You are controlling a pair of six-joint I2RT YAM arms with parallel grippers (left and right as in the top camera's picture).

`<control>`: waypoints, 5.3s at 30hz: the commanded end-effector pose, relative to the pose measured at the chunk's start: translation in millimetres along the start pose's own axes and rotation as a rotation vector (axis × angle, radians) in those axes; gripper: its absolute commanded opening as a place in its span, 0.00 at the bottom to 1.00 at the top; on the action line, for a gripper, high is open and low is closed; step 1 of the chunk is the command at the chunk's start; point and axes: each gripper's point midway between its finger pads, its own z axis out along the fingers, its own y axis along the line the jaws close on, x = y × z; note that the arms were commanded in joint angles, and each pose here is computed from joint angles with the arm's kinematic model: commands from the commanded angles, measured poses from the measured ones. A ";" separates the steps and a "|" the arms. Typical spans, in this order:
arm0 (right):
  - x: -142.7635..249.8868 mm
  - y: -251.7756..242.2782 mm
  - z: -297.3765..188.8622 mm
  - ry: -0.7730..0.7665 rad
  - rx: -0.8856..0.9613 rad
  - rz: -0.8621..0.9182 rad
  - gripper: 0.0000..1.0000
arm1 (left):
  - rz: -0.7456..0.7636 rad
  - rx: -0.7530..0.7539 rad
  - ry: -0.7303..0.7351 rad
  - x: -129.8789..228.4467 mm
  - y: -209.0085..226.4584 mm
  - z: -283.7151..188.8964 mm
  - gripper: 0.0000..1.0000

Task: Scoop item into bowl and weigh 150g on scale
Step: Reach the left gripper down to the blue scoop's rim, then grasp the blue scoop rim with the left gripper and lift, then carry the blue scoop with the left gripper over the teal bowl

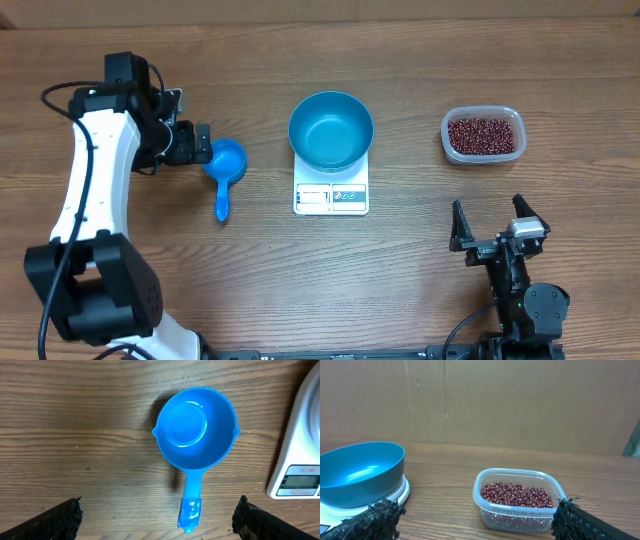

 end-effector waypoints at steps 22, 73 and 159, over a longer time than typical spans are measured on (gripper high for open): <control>2.3 -1.1 0.1 -0.002 0.005 0.001 1.00 | 0.072 -0.092 0.057 -20.8 25.5 62.2 0.99; 2.3 -1.1 0.1 -0.002 0.005 0.001 1.00 | 0.332 -0.038 0.062 -25.4 -8.8 106.9 0.82; 2.1 -1.1 0.1 -0.002 0.005 0.001 1.00 | -0.581 0.117 -0.067 -71.7 -61.8 -115.5 0.04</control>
